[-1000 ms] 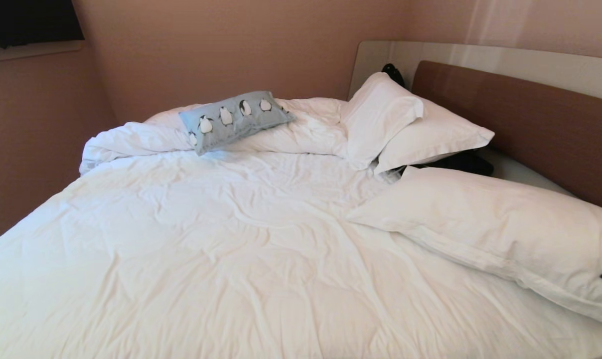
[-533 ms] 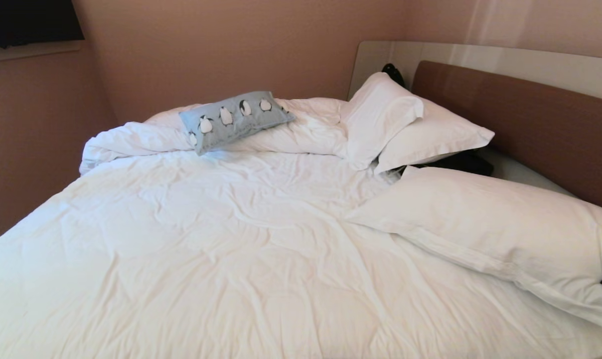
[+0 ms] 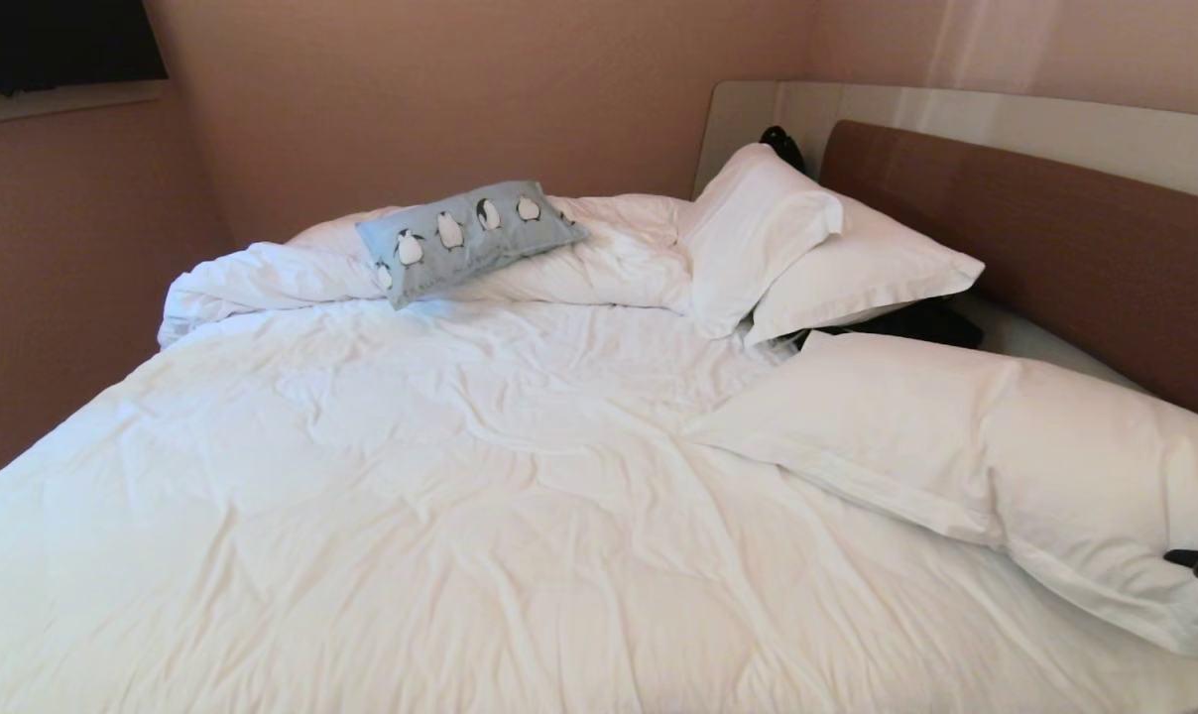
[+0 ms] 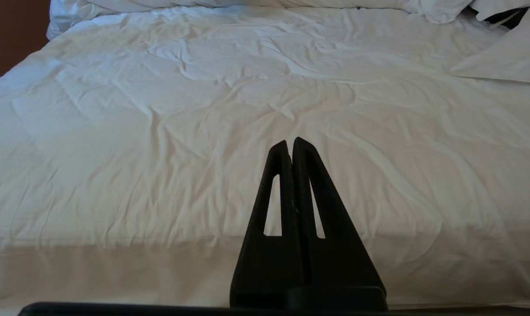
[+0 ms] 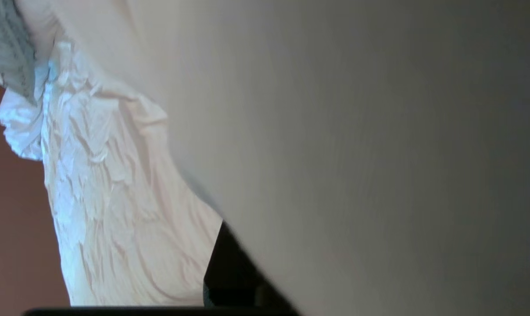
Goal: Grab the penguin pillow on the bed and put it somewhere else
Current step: Place the pillow at the bedside
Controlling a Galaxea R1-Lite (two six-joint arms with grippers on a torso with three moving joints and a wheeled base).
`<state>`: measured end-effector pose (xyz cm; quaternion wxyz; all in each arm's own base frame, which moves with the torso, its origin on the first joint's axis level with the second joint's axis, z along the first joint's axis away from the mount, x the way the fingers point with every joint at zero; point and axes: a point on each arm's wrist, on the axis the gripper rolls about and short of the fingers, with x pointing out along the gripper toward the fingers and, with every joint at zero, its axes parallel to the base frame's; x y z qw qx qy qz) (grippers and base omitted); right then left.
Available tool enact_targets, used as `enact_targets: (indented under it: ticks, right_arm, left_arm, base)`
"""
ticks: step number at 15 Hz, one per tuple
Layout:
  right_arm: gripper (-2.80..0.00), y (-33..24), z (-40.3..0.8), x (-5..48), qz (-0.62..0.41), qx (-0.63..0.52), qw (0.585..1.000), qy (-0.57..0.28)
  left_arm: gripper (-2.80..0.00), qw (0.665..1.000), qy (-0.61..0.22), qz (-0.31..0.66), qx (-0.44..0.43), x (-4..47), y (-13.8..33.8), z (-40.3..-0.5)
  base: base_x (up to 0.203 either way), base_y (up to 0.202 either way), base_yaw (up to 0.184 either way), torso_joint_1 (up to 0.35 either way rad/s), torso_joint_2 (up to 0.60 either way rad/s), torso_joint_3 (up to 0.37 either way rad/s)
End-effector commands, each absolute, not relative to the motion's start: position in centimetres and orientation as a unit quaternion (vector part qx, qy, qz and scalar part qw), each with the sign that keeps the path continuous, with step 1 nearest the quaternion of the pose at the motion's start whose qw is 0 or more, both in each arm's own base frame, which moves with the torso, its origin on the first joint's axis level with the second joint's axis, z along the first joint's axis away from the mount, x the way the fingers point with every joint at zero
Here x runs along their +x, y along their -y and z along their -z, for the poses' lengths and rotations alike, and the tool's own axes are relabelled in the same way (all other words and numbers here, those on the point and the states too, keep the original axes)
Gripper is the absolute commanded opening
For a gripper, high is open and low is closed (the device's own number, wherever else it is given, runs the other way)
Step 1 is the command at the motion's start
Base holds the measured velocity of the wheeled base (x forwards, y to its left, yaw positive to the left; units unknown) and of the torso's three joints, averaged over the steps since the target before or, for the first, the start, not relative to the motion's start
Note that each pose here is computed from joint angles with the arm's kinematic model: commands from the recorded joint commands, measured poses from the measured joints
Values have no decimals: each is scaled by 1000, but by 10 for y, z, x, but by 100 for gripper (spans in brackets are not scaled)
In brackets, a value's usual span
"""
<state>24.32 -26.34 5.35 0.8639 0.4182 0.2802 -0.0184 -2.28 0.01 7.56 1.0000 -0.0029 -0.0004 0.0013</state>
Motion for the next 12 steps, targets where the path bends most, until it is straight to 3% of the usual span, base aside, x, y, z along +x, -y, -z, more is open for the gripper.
enact_targets:
  ticks: [1, 12]
  right_arm:
    - [-280, 245, -68, 243, 0, 406, 870, -279]
    - [-280, 127, -89, 238, -126, 335, 884, -302]
  left_arm:
    - [-280, 1000, 1, -2, -3, -23, 0, -76]
    - [-280, 1000, 1, -2, -3, -23, 0, -76]
  base:
    - [0, 0, 0, 0, 0, 0]
    - [0, 0, 0, 0, 0, 0]
